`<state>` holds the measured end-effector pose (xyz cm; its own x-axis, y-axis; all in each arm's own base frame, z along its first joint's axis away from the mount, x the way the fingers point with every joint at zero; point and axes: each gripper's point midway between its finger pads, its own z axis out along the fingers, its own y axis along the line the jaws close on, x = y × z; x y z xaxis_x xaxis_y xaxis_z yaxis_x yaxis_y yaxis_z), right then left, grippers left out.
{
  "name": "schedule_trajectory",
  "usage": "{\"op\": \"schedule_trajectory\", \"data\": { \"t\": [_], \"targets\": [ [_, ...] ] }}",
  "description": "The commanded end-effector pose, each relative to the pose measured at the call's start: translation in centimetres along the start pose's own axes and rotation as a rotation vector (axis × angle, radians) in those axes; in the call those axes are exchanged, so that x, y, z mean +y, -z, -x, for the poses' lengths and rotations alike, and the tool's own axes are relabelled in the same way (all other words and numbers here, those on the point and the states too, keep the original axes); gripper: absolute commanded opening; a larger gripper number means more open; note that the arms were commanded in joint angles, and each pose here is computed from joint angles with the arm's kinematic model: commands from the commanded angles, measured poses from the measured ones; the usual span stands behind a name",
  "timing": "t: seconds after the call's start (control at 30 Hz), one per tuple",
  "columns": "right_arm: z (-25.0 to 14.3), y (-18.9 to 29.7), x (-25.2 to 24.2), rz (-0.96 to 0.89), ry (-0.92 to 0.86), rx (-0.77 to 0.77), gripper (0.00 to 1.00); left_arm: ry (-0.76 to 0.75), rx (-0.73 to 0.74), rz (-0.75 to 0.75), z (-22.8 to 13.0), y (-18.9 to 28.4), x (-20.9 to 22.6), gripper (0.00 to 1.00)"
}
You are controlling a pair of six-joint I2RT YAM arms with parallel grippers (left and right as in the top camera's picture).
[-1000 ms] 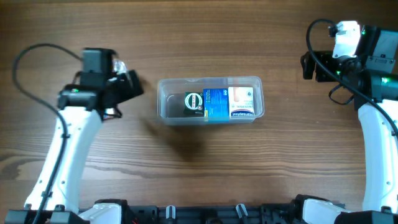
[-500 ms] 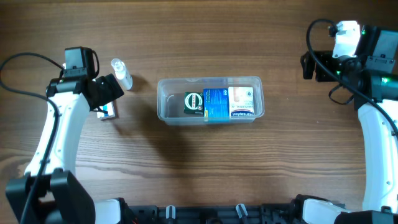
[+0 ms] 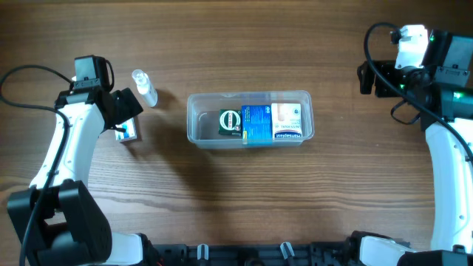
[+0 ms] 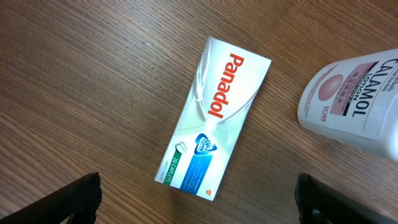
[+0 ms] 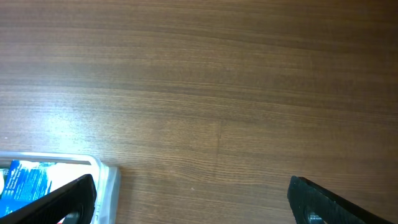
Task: Pack container
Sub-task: 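Move left gripper to clear spray bottle and grasp it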
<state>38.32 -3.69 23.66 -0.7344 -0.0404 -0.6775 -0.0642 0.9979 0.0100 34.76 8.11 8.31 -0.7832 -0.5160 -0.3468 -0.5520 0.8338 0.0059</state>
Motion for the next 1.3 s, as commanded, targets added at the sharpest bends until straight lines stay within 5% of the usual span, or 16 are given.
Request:
{"op": "schedule_trajectory", "data": {
  "t": [0.0, 0.3, 0.7, 0.97, 1.03, 1.1, 1.27],
  "targets": [
    [0.0, -0.2, 0.2, 0.016, 0.009, 0.000, 1.00, -0.012, 0.001, 0.008, 0.1, -0.6, 0.1, 1.00],
    [0.0, -0.2, 0.2, 0.016, 0.009, 0.000, 1.00, -0.024, 0.074, 0.037, -0.8, -5.8, -0.3, 1.00],
    [0.0, -0.2, 0.2, 0.016, 0.009, 0.000, 1.00, -0.021, 0.084, 0.027, -1.0, -5.9, -0.5, 1.00],
    [0.0, -0.2, 0.2, 0.016, 0.010, 0.000, 1.00, -0.025, -0.183, -0.125, 2.3, 5.6, -2.2, 1.00],
    [0.0, -0.2, 0.2, 0.016, 0.009, 0.000, 1.00, -0.172, -0.260, -0.241, 2.6, 8.2, -5.2, 1.00],
    [0.0, -0.2, 0.2, 0.016, 0.009, 0.000, 1.00, -0.319, -0.270, -0.360, 1.8, 9.2, -8.1, 1.00],
    [0.0, -0.2, 0.2, 0.016, 0.009, 0.000, 1.00, -0.344, -0.295, -0.386, 2.6, 8.4, -9.6, 1.00]
  ]
}}
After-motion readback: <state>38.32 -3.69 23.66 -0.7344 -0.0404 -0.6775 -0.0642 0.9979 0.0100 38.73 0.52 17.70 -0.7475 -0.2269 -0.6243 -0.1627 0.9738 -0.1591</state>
